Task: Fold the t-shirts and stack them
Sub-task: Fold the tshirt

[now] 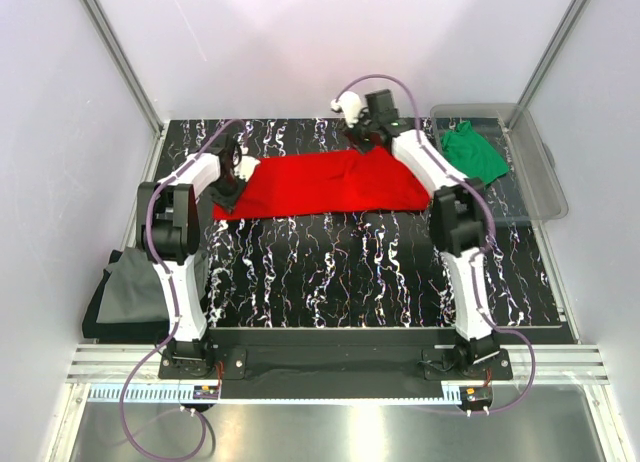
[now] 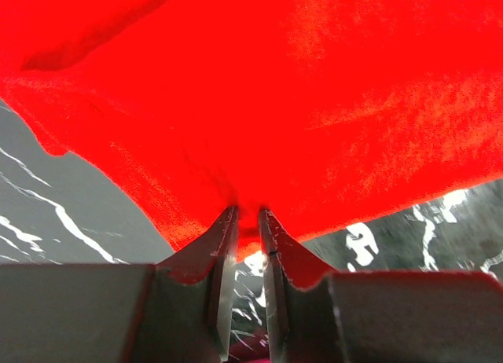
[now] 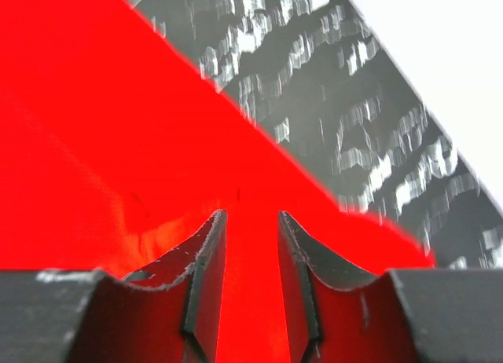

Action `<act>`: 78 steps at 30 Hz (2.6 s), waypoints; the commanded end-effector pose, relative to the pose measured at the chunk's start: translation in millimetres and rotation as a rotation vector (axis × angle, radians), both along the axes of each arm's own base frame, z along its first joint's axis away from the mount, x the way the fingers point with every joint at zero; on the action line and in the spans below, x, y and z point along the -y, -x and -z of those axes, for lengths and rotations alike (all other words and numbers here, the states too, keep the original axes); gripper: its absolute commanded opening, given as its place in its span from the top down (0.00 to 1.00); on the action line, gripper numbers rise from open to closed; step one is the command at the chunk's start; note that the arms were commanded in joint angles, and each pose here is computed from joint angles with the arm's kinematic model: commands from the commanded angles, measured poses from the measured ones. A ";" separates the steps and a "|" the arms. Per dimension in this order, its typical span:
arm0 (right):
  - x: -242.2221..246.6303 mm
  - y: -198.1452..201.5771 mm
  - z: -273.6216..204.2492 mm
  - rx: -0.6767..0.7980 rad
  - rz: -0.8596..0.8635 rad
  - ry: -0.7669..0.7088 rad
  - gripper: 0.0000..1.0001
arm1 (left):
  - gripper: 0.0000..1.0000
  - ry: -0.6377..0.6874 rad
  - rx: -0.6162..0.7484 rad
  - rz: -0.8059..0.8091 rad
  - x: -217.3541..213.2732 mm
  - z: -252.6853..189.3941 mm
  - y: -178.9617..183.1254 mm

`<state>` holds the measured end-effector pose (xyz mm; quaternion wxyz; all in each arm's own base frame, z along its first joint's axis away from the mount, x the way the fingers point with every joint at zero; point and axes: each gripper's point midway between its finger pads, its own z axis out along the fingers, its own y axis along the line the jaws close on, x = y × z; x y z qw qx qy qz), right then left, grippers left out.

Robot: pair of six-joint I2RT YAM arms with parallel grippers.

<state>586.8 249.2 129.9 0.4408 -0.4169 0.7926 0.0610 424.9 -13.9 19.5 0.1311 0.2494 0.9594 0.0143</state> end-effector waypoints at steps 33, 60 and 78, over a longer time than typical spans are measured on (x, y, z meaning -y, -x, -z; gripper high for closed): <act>186.2 121.9 64.5 -0.369 0.176 0.247 0.48 | 0.76 -0.103 0.045 0.012 -13.8 -19.8 -13.7; 203.6 125.5 70.2 -0.457 0.184 0.205 0.97 | 0.77 -0.165 0.032 0.030 -30.4 -13.8 -12.4; 212.3 133.9 57.1 -0.434 0.183 0.240 0.83 | 0.77 -0.190 0.095 0.030 -38.9 -34.0 -26.0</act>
